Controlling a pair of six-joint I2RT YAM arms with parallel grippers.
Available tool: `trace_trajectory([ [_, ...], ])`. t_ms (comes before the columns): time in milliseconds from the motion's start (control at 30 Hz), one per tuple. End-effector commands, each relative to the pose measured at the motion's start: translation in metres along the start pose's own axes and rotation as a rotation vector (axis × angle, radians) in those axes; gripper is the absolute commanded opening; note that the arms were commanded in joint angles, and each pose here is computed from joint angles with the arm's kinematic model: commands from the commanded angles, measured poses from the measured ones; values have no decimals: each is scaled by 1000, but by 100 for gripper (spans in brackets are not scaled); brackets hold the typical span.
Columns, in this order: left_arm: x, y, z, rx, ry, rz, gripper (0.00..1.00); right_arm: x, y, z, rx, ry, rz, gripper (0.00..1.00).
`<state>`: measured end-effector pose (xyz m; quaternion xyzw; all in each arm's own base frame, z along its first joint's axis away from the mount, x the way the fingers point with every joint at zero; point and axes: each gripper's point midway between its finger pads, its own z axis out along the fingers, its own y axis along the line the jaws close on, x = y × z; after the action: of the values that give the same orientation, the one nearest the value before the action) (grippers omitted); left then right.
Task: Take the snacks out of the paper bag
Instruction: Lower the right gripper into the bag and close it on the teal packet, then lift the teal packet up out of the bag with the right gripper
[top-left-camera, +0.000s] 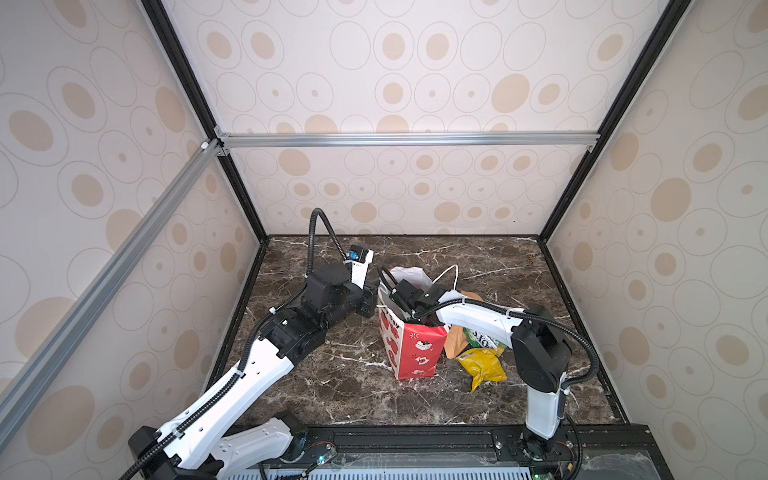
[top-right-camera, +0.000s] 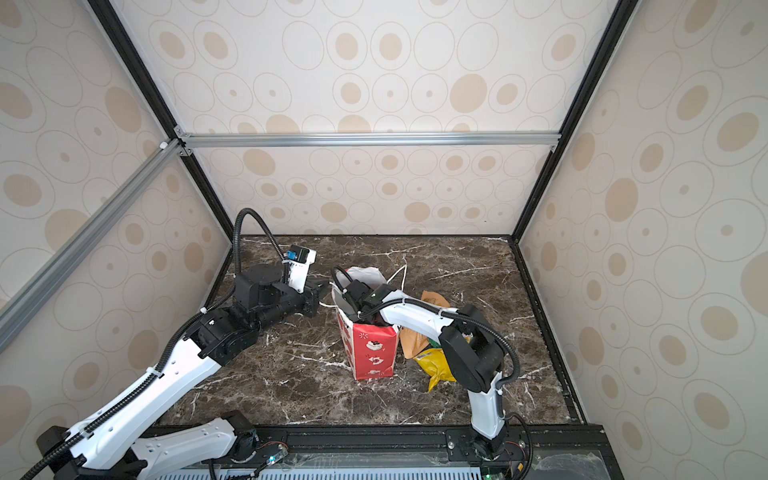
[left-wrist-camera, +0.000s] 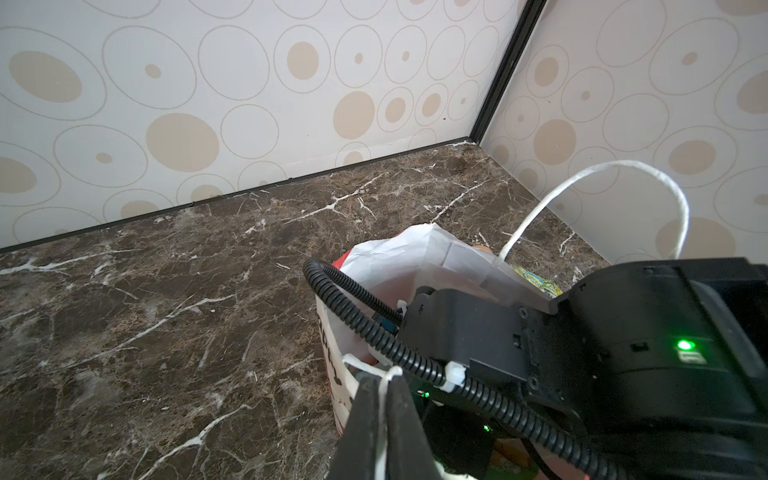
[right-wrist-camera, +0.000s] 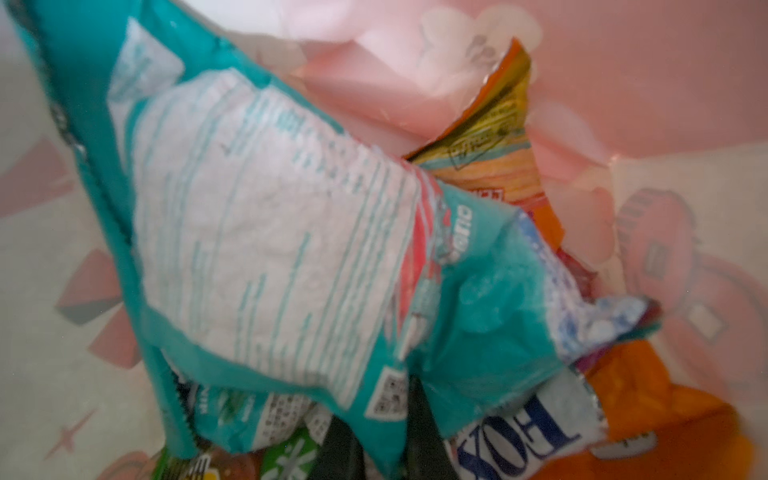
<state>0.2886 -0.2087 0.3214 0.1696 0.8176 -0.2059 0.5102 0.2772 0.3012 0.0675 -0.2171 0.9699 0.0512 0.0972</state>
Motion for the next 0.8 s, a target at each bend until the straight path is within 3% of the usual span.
trace_trajectory([
  [0, -5, 1, -7, 2, -15, -15, 8, -4, 8, -26, -34, -45, 6, 0],
  [467, -6, -2, -6, 18, -17, -3, 11, -38, 4, -116, -60, -310, 58, 0],
  [767, -5, -2, -7, 19, -17, -3, 12, -54, -10, -178, -85, -561, 141, 0],
])
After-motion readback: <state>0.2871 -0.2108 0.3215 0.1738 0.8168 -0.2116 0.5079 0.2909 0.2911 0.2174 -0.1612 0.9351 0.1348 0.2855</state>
